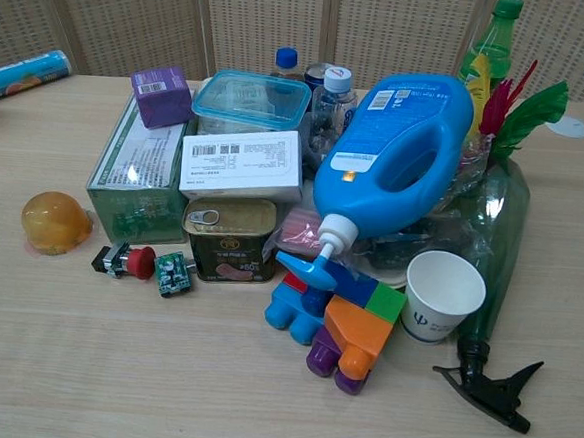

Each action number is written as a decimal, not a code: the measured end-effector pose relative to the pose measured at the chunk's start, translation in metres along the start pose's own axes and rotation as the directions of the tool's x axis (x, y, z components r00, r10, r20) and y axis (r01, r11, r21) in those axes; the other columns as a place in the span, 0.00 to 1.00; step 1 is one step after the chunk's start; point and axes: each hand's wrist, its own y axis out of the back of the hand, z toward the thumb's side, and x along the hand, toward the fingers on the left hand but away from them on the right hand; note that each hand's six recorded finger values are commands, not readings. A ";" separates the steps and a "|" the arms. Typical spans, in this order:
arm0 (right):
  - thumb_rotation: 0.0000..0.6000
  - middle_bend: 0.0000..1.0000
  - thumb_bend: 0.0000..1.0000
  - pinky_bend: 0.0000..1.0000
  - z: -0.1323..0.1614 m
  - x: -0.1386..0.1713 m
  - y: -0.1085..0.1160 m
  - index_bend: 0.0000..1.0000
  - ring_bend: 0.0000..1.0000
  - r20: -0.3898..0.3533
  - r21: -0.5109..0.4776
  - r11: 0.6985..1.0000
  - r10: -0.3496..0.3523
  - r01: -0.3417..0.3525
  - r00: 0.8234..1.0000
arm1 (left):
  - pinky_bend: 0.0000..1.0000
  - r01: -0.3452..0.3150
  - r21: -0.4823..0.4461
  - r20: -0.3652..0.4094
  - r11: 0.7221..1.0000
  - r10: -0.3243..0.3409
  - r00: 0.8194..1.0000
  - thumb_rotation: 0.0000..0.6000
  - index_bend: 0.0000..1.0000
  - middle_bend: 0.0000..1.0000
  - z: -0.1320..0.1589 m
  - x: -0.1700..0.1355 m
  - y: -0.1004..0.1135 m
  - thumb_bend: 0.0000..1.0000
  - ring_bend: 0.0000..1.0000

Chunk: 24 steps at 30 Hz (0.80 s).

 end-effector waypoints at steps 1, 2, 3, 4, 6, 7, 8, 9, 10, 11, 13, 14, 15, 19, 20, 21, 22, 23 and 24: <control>0.61 0.00 0.00 0.00 0.000 0.000 0.000 0.00 0.00 0.001 0.000 1.000 0.002 -0.002 1.000 | 0.00 0.000 0.000 0.000 1.000 0.000 1.000 1.00 0.00 0.00 0.000 0.000 0.000 0.00 0.00; 0.60 0.00 0.00 0.00 0.000 0.000 -0.001 0.00 0.00 0.001 0.001 1.000 0.003 -0.003 1.000 | 0.00 0.001 0.000 0.000 1.000 -0.001 1.000 1.00 0.00 0.00 0.000 0.000 0.000 0.00 0.00; 0.61 0.00 0.00 0.00 0.000 0.000 -0.001 0.00 0.00 0.001 0.002 1.000 0.005 -0.005 1.000 | 0.00 0.002 0.000 0.000 1.000 -0.002 1.000 1.00 0.00 0.00 0.000 0.000 0.000 0.00 0.00; 0.61 0.00 0.00 0.00 0.000 0.000 -0.001 0.00 0.00 0.001 0.002 1.000 0.005 -0.005 1.000 | 0.00 0.002 0.000 0.000 1.000 -0.002 1.000 1.00 0.00 0.00 0.000 0.000 0.000 0.00 0.00; 0.61 0.00 0.00 0.00 0.000 0.000 -0.001 0.00 0.00 0.001 0.001 1.000 0.005 -0.005 1.000 | 0.00 0.004 -0.001 0.002 1.000 -0.004 1.000 1.00 0.00 0.00 0.000 0.000 0.000 0.00 0.00; 0.61 0.00 0.00 0.00 0.000 0.000 0.000 0.00 0.00 0.001 0.001 1.000 0.005 -0.005 1.000 | 0.00 0.006 -0.001 0.002 1.000 -0.006 1.000 1.00 0.00 0.00 0.000 0.000 -0.001 0.00 0.00; 0.61 0.00 0.00 0.00 0.000 0.000 0.000 0.00 0.00 0.001 0.000 1.000 0.005 -0.005 1.000 | 0.00 0.009 -0.001 0.004 1.000 -0.009 1.000 1.00 0.00 0.00 0.000 0.000 -0.002 0.00 0.00; 0.60 0.00 0.00 0.00 -0.001 0.000 -0.001 0.00 0.00 0.003 0.000 1.000 0.005 -0.005 1.000 | 0.00 0.013 0.000 0.007 1.000 -0.013 1.000 1.00 0.00 0.00 0.000 0.000 -0.002 0.00 0.00; 0.60 0.00 0.00 0.00 -0.001 0.000 -0.001 0.00 0.00 0.005 0.001 1.000 0.006 -0.006 1.000 | 0.00 0.018 0.003 0.012 1.000 -0.018 1.000 1.00 0.00 0.00 0.000 0.000 -0.003 0.00 0.00; 0.61 0.00 0.00 0.00 -0.002 0.000 -0.001 0.00 0.00 0.007 0.003 1.000 0.007 -0.007 1.000 | 0.00 0.027 0.009 0.021 1.000 -0.028 0.999 1.00 0.00 0.00 0.001 0.000 -0.005 0.00 0.00; 0.61 0.00 0.00 0.00 -0.003 0.000 -0.002 0.00 0.00 0.011 0.011 1.000 0.009 -0.010 1.000 | 0.00 0.046 0.020 0.037 0.999 -0.047 0.998 1.00 0.00 0.00 0.000 0.001 -0.009 0.00 0.00; 0.61 0.00 0.00 0.00 -0.003 0.000 -0.002 0.00 0.00 0.012 0.012 1.000 0.010 -0.010 1.000 | 0.00 0.062 0.024 0.049 0.998 -0.064 0.997 1.00 0.00 0.00 -0.001 0.002 -0.012 0.00 0.00; 0.61 0.00 0.00 0.00 -0.003 -0.001 -0.002 0.00 0.00 0.013 0.013 1.000 0.009 -0.009 1.000 | 0.00 0.076 0.024 0.059 0.997 -0.078 0.995 1.00 0.00 0.00 -0.001 0.003 -0.014 0.00 0.00; 0.60 0.00 0.00 0.00 -0.004 -0.002 -0.002 0.00 0.00 0.018 0.013 1.000 0.007 -0.008 1.000 | 0.00 0.134 0.037 0.129 0.990 -0.138 0.982 1.00 0.00 0.00 0.002 0.015 -0.023 0.00 0.00; 0.60 0.00 0.00 0.00 -0.004 -0.002 -0.002 0.00 0.00 0.019 0.014 1.000 0.007 -0.008 1.000 | 0.00 0.154 0.047 0.159 0.987 -0.160 0.974 1.00 0.00 0.00 0.003 0.020 -0.026 0.00 0.00; 0.60 0.00 0.00 0.00 -0.005 -0.002 -0.002 0.00 0.00 0.021 0.016 1.000 0.007 -0.007 1.000 | 0.00 0.170 0.060 0.182 0.984 -0.178 0.967 1.00 0.00 0.00 0.003 0.024 -0.028 0.00 0.00; 0.60 0.00 0.00 0.00 -0.004 -0.003 -0.003 0.00 0.00 0.022 0.015 1.000 0.008 -0.008 1.000 | 0.00 0.185 0.078 0.203 0.980 -0.198 0.959 1.00 0.00 0.00 0.003 0.029 -0.031 0.00 0.00; 0.60 0.00 0.00 0.00 -0.004 -0.003 -0.003 0.00 0.00 0.022 0.014 1.000 0.008 -0.009 1.000 | 0.00 0.201 0.098 0.221 0.975 -0.218 0.951 1.00 0.00 0.00 0.003 0.033 -0.033 0.00 0.00; 0.60 0.00 0.00 0.00 -0.004 -0.003 -0.003 0.00 0.00 0.024 0.014 1.000 0.010 -0.011 1.000 | 0.00 0.222 0.124 0.240 0.967 -0.246 0.939 1.00 0.00 0.00 0.002 0.038 -0.037 0.00 0.00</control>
